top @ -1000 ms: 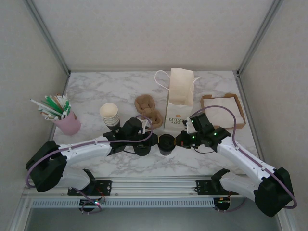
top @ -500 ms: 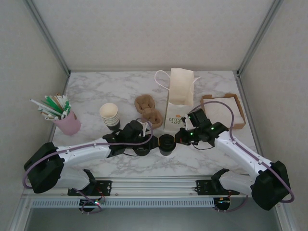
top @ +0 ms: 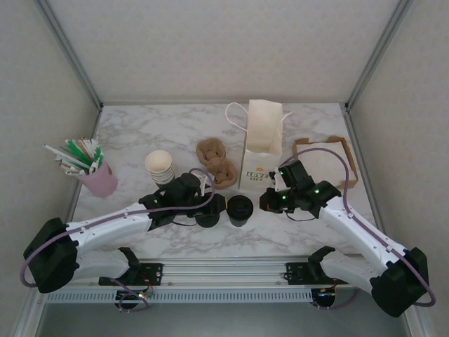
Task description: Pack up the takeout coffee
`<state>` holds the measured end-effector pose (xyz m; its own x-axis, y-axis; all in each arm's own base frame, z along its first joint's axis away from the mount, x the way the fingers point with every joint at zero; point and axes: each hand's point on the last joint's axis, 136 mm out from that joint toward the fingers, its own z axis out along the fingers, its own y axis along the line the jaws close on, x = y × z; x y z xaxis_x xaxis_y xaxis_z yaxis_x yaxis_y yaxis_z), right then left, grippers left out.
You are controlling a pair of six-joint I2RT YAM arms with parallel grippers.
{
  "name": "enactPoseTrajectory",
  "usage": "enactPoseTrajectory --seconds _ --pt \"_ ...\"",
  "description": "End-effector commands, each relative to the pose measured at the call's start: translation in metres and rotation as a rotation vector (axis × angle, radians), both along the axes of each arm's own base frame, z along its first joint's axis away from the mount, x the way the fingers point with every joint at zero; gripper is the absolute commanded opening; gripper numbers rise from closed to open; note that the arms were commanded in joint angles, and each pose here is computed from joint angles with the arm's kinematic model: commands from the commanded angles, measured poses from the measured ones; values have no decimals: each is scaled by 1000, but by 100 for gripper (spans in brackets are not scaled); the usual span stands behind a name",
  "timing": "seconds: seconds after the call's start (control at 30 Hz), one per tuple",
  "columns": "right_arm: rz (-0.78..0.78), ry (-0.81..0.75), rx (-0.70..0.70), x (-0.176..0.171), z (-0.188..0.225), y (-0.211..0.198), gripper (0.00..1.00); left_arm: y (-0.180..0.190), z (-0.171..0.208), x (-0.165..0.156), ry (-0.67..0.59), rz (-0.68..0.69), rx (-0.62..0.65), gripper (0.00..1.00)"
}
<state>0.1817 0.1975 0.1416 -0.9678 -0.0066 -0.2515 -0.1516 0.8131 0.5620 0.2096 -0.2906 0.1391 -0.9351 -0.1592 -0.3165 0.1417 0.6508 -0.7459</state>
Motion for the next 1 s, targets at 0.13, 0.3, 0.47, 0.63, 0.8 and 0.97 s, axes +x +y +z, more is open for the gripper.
enactPoseTrajectory --seconds 0.13,0.3,0.47,0.63,0.8,0.97 --pt "18 59 116 -14 -5 13 0 1 4 19 -30 -9 23 26" --pt "22 65 124 -12 -8 16 0 -3 1 25 -32 -21 27 24" --pt "27 70 133 -7 -8 21 0 -8 -2 27 -25 -41 24 22" --pt "32 74 130 -5 -10 23 0 -9 -7 25 -16 -48 21 21" --pt "32 82 124 -5 -13 23 0 -10 -11 20 -6 -56 24 21" --pt "31 81 121 -4 -13 23 0 -10 -16 16 6 -62 26 21"
